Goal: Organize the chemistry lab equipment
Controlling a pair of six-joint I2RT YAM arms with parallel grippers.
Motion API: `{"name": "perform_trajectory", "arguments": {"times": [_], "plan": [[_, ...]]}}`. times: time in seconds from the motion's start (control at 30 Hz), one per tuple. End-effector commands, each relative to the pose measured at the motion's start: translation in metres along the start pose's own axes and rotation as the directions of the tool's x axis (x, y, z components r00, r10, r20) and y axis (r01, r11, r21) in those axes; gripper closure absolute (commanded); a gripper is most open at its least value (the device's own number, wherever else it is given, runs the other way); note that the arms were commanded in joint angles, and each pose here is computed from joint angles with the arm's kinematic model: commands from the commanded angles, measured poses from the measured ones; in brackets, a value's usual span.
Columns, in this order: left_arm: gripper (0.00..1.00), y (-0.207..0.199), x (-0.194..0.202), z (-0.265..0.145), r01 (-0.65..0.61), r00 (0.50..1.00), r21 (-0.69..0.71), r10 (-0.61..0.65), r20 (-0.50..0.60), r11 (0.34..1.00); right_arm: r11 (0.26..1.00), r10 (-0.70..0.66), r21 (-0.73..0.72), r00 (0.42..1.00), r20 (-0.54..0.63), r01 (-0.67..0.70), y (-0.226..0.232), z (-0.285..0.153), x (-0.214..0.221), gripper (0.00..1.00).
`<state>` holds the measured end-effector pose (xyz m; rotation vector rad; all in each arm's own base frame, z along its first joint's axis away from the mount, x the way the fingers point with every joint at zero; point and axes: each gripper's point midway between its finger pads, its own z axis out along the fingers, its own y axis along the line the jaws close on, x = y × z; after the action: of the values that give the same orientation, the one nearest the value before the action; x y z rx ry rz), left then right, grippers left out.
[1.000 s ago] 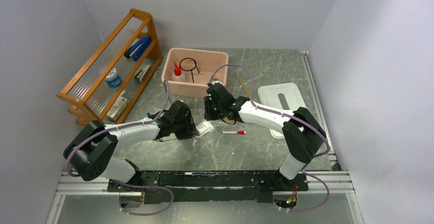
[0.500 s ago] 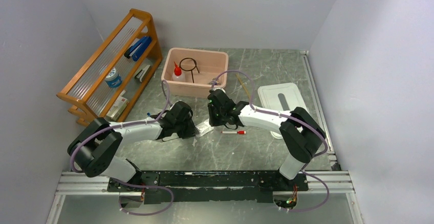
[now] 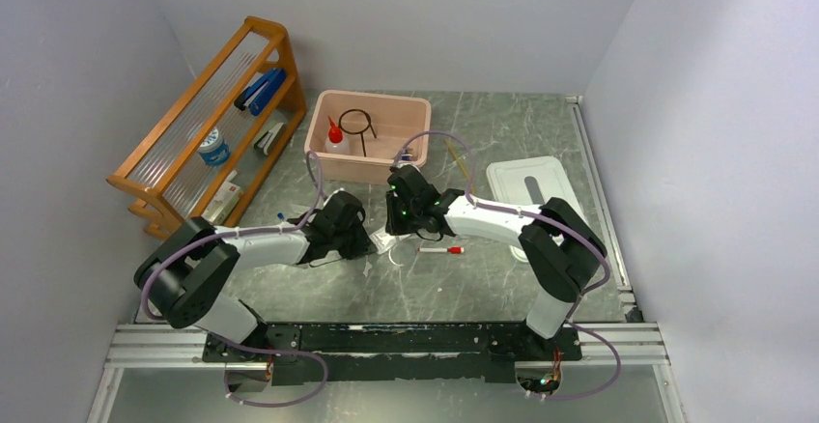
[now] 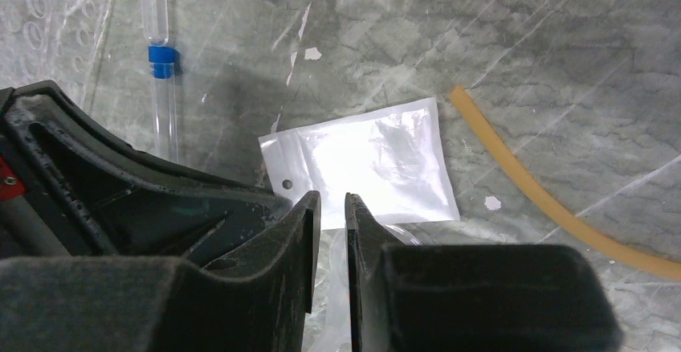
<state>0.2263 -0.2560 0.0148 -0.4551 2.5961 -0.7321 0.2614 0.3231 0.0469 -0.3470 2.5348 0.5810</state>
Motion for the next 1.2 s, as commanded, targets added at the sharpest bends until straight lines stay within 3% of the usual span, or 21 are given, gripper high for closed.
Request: {"name": "perform_trajectory", "arguments": {"times": [0.0,0.17,0.37,0.57,0.67,0.73,0.9,1.03,1.17], "plan": [[0.94,0.033,0.008,0.007,-0.051,0.999,-0.132,0.05,-0.015,0.99,0.999,-0.006,0.051,0.999,-0.047,0.009,-0.012,0.0,0.016,0.79],[0.95,0.029,-0.006,-0.004,-0.097,0.994,-0.148,0.102,0.029,0.984,0.999,0.002,0.042,1.0,0.012,-0.002,-0.003,-0.015,-0.004,0.77],[0.95,0.005,-0.032,-0.034,-0.164,0.976,-0.107,0.177,0.124,0.981,0.997,0.03,0.063,0.994,0.107,-0.037,0.002,-0.038,-0.036,0.66],[0.95,-0.026,-0.065,-0.073,-0.272,0.929,-0.076,0.282,0.238,0.959,0.995,0.06,0.062,0.976,0.21,-0.074,0.012,-0.067,-0.072,0.62],[0.95,-0.029,-0.08,-0.09,-0.289,0.909,-0.123,0.313,0.276,0.949,0.997,0.055,0.038,0.966,0.252,-0.067,0.018,-0.078,-0.089,0.59],[0.95,-0.031,-0.077,-0.092,-0.293,0.915,-0.12,0.315,0.251,0.949,0.998,0.022,0.045,0.974,0.227,-0.033,0.019,-0.073,-0.089,0.58],[0.66,-0.016,-0.069,-0.093,-0.232,0.939,-0.158,0.263,0.22,0.96,0.996,-0.061,0.077,0.994,0.092,0.054,0.018,-0.051,-0.065,0.56],[0.54,0.003,-0.085,-0.116,-0.152,0.925,-0.228,0.22,0.311,0.962,0.983,-0.148,0.106,0.989,-0.011,0.149,0.028,-0.033,-0.049,0.46],[0.52,0.011,-0.11,-0.152,-0.089,0.876,-0.269,0.204,0.438,0.959,0.959,-0.232,0.136,0.965,-0.124,0.249,0.038,-0.014,-0.023,0.43]]}}
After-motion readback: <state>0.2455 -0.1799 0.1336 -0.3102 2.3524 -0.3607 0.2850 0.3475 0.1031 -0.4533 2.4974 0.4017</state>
